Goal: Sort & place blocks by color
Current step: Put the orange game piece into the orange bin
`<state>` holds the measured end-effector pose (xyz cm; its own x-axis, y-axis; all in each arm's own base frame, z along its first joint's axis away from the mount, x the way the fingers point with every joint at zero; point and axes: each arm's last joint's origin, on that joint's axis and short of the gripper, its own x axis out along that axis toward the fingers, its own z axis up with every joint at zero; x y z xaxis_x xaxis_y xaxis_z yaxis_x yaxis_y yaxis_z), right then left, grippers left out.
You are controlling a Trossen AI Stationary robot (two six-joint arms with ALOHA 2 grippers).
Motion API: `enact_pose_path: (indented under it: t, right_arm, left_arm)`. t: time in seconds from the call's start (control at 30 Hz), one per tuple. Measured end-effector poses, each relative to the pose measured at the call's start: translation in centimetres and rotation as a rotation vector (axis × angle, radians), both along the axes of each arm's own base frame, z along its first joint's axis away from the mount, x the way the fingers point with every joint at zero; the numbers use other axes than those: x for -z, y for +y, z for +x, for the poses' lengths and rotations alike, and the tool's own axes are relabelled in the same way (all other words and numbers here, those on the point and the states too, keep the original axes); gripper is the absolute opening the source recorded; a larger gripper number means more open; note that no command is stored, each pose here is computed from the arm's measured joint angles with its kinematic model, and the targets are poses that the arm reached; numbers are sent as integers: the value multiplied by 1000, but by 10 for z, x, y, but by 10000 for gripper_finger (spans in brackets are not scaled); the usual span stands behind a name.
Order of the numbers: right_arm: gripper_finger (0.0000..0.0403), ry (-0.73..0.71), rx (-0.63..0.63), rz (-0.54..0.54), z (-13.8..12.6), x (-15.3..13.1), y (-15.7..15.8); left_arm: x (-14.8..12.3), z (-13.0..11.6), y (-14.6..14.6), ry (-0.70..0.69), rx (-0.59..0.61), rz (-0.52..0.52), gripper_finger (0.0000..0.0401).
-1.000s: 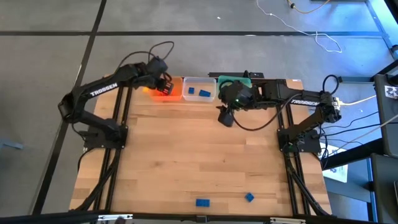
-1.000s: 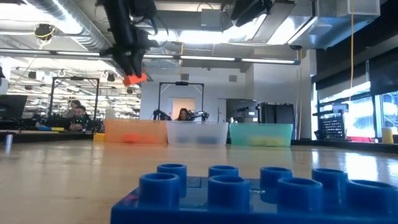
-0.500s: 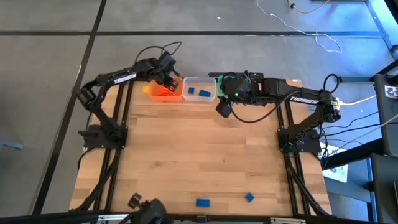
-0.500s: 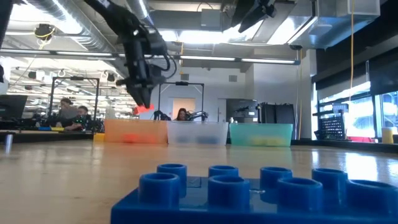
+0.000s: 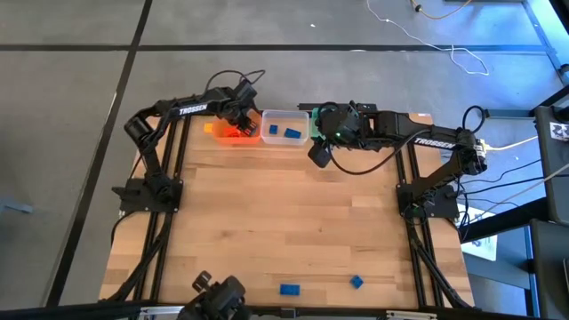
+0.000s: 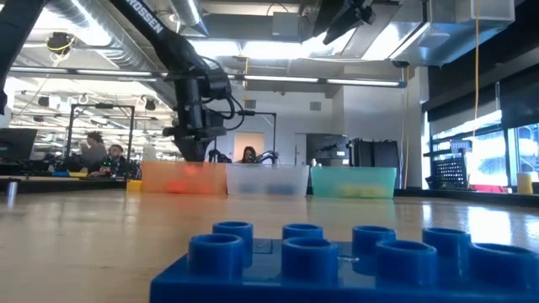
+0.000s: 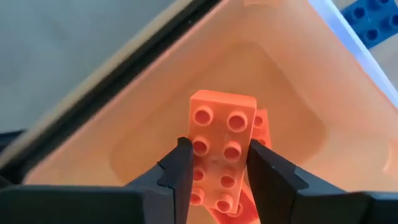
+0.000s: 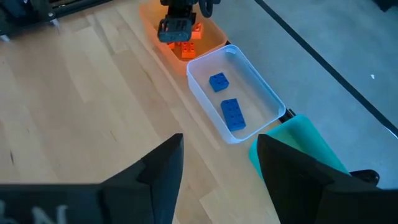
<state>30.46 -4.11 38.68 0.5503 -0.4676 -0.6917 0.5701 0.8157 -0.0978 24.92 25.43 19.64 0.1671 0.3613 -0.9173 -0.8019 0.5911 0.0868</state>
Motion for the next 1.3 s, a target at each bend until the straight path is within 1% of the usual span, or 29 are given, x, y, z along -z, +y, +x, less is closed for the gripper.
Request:
enact_pose_path:
  t: [0.1,0.17,0.43,0.7,1.13,1.3]
  right_arm:
    - [204,0,0,0,0,0,0]
    - [204,0,0,0,0,0,0]
    - [204,0,0,0,0,0,0]
    - [204,0,0,0,0,0,0]
    - [204,0,0,0,0,0,0]
    - [204,0,0,0,0,0,0]
  left_arm:
    - [-5,0,0,7,5,34,133]
    - [-5,0,0,-1,10,28,134]
    - [-4,1,-2,-11,23,13,110]
    - [-4,1,-1,-6,14,18,138]
    - [-4,-1,-1,19,0,36,140]
    - [-4,1,-2,-21,24,-5,139]
